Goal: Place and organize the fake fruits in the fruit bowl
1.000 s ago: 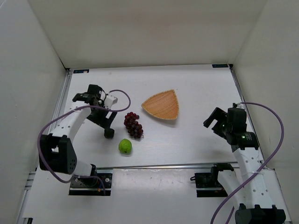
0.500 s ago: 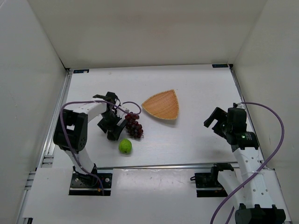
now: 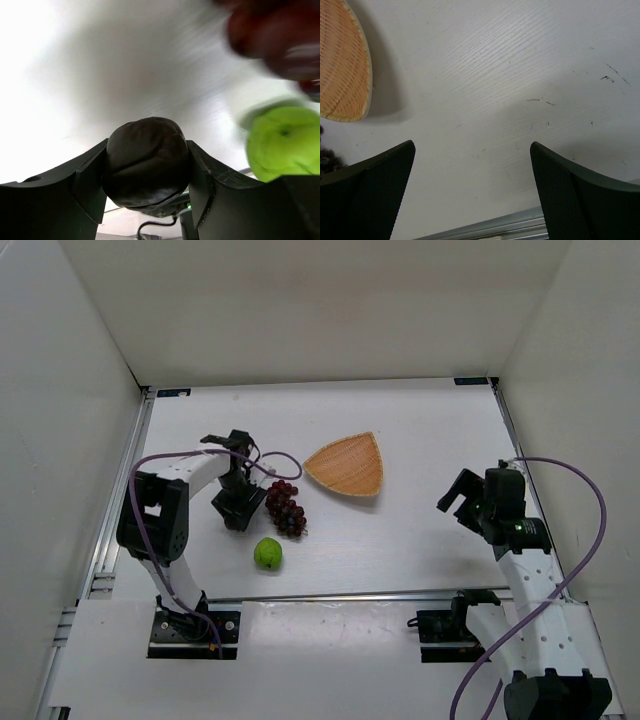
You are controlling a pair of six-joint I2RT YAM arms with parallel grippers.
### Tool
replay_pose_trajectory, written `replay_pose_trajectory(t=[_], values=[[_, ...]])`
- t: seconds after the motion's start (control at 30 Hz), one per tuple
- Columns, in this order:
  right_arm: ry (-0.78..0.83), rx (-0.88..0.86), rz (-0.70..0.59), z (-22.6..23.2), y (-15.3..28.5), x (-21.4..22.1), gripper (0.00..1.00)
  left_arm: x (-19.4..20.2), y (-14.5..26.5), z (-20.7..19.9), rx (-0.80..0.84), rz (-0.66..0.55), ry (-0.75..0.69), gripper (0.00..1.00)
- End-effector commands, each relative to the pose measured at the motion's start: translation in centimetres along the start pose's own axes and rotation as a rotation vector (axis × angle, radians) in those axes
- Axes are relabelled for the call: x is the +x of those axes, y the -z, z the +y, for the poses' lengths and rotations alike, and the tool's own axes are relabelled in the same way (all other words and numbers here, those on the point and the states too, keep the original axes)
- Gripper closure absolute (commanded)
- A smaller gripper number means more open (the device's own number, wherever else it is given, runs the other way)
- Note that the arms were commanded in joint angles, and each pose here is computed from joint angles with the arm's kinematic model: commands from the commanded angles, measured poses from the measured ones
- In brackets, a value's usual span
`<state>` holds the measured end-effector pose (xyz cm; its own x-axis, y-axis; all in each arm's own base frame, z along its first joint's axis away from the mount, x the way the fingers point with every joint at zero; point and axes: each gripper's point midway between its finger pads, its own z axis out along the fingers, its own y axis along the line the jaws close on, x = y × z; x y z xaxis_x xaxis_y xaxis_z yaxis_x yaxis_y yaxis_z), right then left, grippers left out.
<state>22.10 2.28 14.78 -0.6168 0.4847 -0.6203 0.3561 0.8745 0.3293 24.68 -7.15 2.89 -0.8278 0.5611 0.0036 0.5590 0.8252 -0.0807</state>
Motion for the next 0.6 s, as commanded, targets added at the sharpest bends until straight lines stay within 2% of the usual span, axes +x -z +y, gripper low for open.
replay_pose_trajectory(t=[0.0,0.03,0.07,0.13,0.17,0.2,0.3,0.33,0.37,0.4,0.43,0.47,0.5,0.57], values=[[0.016,-0.023,-0.048,0.8,-0.1,-1.7,0.00,-4.3,6.4,0.1,-0.075,-0.185,-0.057,0.74],[0.016,-0.016,-0.034,0.9,-0.6,-1.7,0.00,-5.5,7.7,0.0,-0.109,-0.216,-0.082,0.73],[0.017,-0.021,-0.025,0.9,-1.1,-1.4,0.00,-8.3,10.6,0.2,-0.151,-0.320,-0.087,0.73],[0.018,-0.023,-0.004,1.2,-1.9,-1.4,0.00,-11.7,12.4,-0.4,-0.178,-0.408,-0.124,0.71],[0.018,-0.025,0.013,1.2,-2.1,-1.1,0.00,-14.8,14.4,-1.4,-0.195,-0.514,-0.165,0.70],[0.025,-0.031,0.015,1.5,-2.4,-1.1,0.00,-16.3,14.8,-2.1,-0.198,-0.553,-0.186,0.65],[0.025,-0.022,0.031,1.7,-3.5,-1.3,0.00,-21.3,14.3,-5.9,-0.135,-0.617,-0.316,0.60],[0.026,-0.017,0.040,1.7,-3.7,-1.2,0.00,-22.7,11.8,-6.6,-0.103,-0.574,-0.332,0.59],[0.033,-0.037,0.040,2.3,-3.7,-1.4,0.00,-24.0,11.1,-7.7,-0.081,-0.576,-0.356,0.55],[0.044,-0.036,0.060,2.5,-4.0,-0.9,0.00,-26.1,12.5,-8.3,-0.059,-0.635,-0.355,0.51],[0.062,-0.046,0.055,2.8,-3.8,-1.1,0.00,-27.4,9.9,-9.1,-0.031,-0.598,-0.356,0.50],[0.082,-0.050,0.063,3.0,-4.1,-0.9,0.00,-28.4,9.4,-9.3,-0.018,-0.602,-0.360,0.46],[0.118,-0.058,0.069,3.6,-4.2,-0.7,0.00,-30.3,10.7,-10.0,-0.015,-0.661,-0.378,0.46],[0.185,-0.056,0.053,3.9,-4.0,-0.8,0.00,-31.9,8.7,-10.5,-0.009,-0.649,-0.389,0.46]])
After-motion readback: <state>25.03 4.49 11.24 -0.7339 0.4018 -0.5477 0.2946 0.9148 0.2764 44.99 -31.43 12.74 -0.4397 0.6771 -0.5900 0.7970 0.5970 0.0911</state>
